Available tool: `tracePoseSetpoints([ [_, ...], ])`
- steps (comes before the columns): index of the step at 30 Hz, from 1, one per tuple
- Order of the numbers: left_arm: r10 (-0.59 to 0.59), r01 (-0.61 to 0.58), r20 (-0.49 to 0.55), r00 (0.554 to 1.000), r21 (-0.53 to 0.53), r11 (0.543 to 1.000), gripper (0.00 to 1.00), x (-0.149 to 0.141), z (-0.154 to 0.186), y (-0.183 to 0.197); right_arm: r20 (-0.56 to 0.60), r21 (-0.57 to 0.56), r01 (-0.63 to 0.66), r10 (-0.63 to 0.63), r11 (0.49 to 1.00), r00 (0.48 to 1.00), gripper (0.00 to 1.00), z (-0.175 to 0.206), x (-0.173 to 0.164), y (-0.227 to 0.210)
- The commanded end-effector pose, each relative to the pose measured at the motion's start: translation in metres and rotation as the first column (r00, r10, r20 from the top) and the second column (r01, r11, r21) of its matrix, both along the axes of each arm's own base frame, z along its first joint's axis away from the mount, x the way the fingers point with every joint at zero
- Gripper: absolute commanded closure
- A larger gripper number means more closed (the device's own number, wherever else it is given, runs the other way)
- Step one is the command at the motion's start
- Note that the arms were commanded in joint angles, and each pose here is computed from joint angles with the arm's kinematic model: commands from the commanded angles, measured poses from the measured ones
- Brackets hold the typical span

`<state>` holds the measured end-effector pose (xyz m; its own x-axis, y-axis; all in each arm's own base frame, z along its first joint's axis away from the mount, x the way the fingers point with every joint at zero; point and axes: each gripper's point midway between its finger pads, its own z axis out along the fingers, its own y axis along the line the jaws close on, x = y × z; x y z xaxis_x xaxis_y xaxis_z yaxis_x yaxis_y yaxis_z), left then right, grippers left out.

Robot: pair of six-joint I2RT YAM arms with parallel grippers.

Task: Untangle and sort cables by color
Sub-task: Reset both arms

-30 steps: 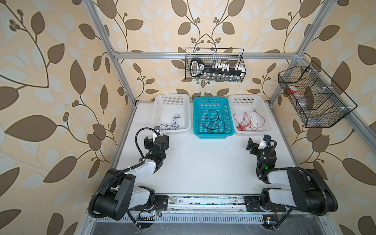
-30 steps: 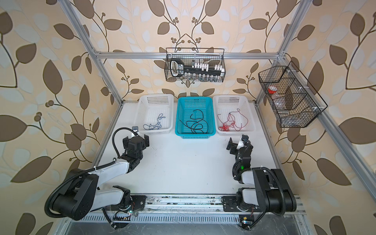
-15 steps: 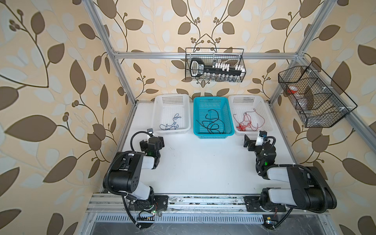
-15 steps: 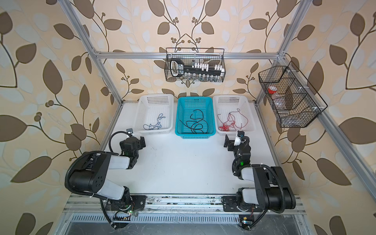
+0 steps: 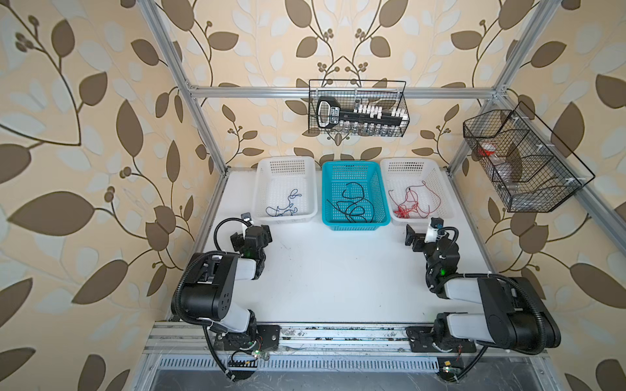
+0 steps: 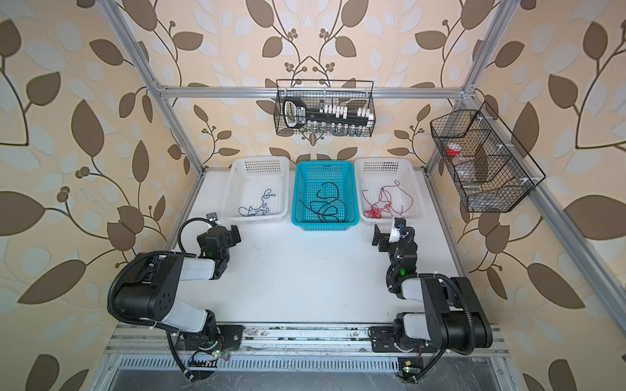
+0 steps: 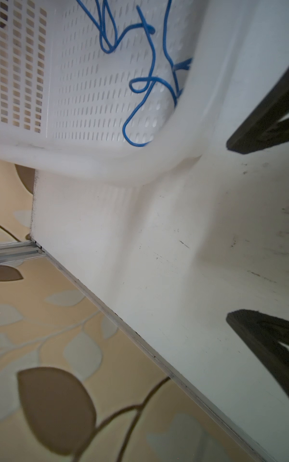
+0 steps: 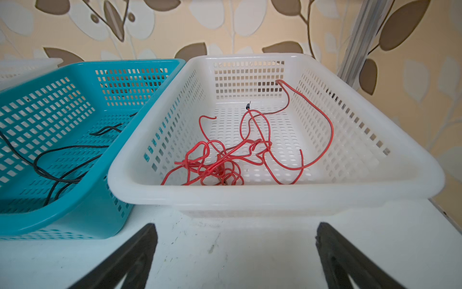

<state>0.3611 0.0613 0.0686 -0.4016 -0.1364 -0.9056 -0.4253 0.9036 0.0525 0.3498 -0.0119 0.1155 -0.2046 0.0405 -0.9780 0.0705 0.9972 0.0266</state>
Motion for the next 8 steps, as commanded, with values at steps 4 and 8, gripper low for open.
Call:
tracePoseSetpoints([
  [4,0.016,-0.015,0.053,0.998,-0.015,1.000,0.01,0.007,0.015,0.001,0.016,-0.012,-0.023,0.023,1.000,1.000,0.00,0.005,0.004,0.003],
  [8,0.016,-0.016,0.052,0.999,-0.015,1.000,0.01,0.007,0.015,0.001,0.027,-0.008,0.054,-0.054,0.998,0.998,0.00,0.006,0.000,-0.008],
])
